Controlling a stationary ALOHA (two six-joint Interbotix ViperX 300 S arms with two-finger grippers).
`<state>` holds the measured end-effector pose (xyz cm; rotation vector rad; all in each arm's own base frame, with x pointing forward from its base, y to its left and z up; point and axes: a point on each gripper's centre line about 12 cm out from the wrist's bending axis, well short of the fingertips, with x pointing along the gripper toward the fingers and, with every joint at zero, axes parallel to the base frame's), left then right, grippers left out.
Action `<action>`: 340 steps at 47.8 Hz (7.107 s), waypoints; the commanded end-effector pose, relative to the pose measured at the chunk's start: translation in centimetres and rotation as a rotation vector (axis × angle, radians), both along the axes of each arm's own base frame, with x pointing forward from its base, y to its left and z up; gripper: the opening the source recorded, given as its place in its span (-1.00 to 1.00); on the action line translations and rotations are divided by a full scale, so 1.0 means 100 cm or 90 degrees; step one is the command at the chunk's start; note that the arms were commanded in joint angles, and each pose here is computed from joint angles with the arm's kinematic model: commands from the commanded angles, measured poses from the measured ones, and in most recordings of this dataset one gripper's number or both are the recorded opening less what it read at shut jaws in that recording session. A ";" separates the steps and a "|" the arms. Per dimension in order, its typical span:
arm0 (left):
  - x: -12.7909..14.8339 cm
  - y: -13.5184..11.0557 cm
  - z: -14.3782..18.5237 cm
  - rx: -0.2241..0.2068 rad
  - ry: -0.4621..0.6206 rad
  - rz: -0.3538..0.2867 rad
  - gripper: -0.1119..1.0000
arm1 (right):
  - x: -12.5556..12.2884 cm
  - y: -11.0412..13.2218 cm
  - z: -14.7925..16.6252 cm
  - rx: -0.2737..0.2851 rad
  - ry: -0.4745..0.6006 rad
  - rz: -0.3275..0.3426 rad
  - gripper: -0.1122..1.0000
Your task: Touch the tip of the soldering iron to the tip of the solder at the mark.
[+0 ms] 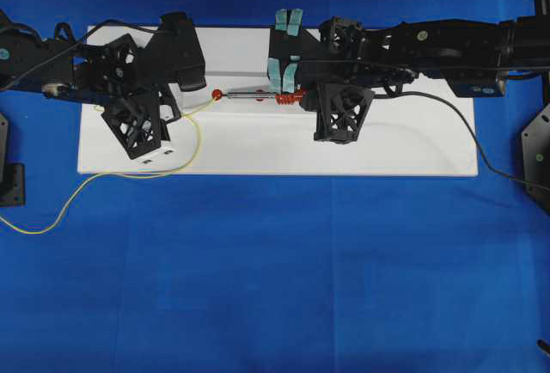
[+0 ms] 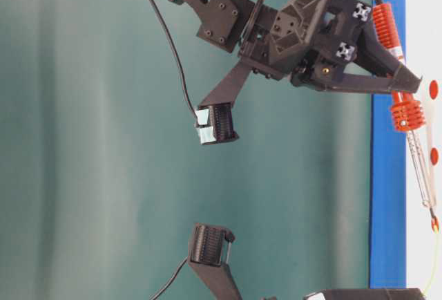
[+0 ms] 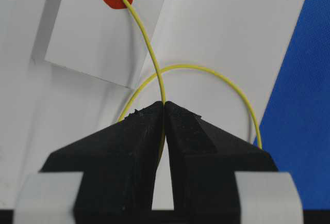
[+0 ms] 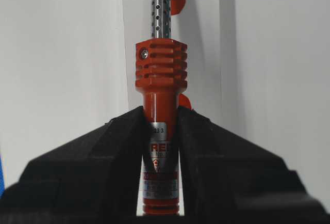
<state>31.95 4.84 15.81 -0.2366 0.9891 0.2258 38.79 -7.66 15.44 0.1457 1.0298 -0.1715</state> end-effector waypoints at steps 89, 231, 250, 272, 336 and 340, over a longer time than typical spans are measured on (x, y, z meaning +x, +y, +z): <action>-0.020 -0.002 0.040 0.006 -0.042 0.002 -0.75 | -0.073 0.009 0.050 -0.042 -0.088 0.004 -0.68; 0.069 0.002 0.006 -0.012 0.014 0.004 -0.75 | -0.054 0.000 0.008 -0.033 -0.020 0.001 -0.68; 0.069 0.002 0.006 -0.011 0.014 0.003 -0.75 | -0.054 0.000 0.009 -0.033 -0.019 0.000 -0.68; 0.069 0.002 0.006 -0.011 0.015 0.002 -0.75 | -0.054 0.000 0.008 -0.033 -0.018 0.000 -0.68; 0.070 0.003 0.007 -0.010 0.013 0.002 -0.75 | -0.054 0.000 0.009 -0.032 -0.019 0.000 -0.68; 0.069 0.005 0.007 -0.010 0.012 0.006 -0.75 | -0.054 0.000 0.009 -0.033 -0.020 0.001 -0.68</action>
